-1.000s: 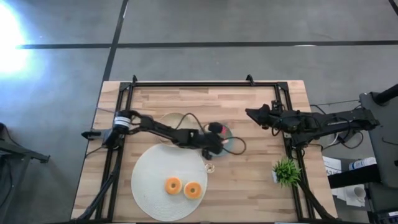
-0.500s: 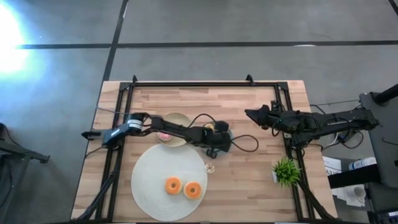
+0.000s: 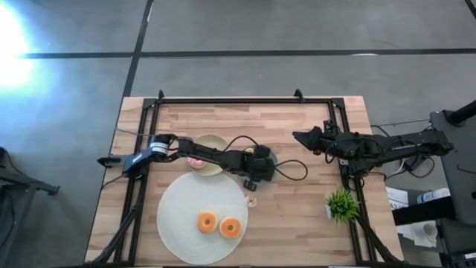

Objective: Pick & Place donuts
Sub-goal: Put the small orange donut on the blue plate, then put the small white donut on the blue plate

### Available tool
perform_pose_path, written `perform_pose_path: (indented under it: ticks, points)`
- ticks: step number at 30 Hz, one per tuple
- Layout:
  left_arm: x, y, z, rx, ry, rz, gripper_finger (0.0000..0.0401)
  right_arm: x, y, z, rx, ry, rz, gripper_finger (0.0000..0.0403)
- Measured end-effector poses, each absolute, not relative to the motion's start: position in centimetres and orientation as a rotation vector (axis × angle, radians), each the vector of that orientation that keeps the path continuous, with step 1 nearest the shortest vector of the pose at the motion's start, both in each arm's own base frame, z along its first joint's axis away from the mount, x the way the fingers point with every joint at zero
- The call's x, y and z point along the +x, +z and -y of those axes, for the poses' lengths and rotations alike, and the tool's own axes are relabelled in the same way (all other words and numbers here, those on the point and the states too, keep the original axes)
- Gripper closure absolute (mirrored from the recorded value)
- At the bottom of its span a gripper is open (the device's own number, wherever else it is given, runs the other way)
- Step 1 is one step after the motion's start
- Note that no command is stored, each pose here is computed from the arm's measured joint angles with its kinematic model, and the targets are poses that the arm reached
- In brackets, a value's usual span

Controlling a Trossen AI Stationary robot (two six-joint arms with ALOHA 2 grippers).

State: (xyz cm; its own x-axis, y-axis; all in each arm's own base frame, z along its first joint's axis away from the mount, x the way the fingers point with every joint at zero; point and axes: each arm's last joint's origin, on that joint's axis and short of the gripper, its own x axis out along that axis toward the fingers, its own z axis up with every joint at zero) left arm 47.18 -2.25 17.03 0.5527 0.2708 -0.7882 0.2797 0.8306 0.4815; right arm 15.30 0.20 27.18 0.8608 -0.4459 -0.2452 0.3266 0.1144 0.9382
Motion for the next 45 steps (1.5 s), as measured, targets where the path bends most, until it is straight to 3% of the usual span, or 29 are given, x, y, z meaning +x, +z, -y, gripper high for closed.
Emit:
perform_pose_path:
  ticks: [7,15,21,27,36,45]
  points:
    - [46.3,20.2,2.4,0.57,-0.036,-0.994,0.025,15.3,27.2,-0.2,1.345,-0.558,0.096,0.0199]
    - [43.1,25.1,2.7,0.28,-0.155,-0.973,0.025,15.3,27.1,-0.4,1.335,-0.527,0.044,0.0199]
    - [40.3,23.6,2.8,0.206,-0.232,-1.083,0.025,15.4,26.6,-0.6,1.332,-0.494,-0.047,0.0199]
    - [39.0,22.0,3.1,-0.293,-0.233,-1.18,0.0256,15.2,26.0,-0.7,1.313,-0.518,-0.129,0.0199]
    - [39.4,20.2,4.0,-0.822,0.143,-1.101,0.0257,14.8,25.4,-0.9,1.201,-0.427,-0.315,0.0199]
    - [40.0,20.3,4.5,-0.914,0.249,-0.989,0.0257,14.8,25.5,-1.1,1.086,-0.334,-0.37,0.0199]
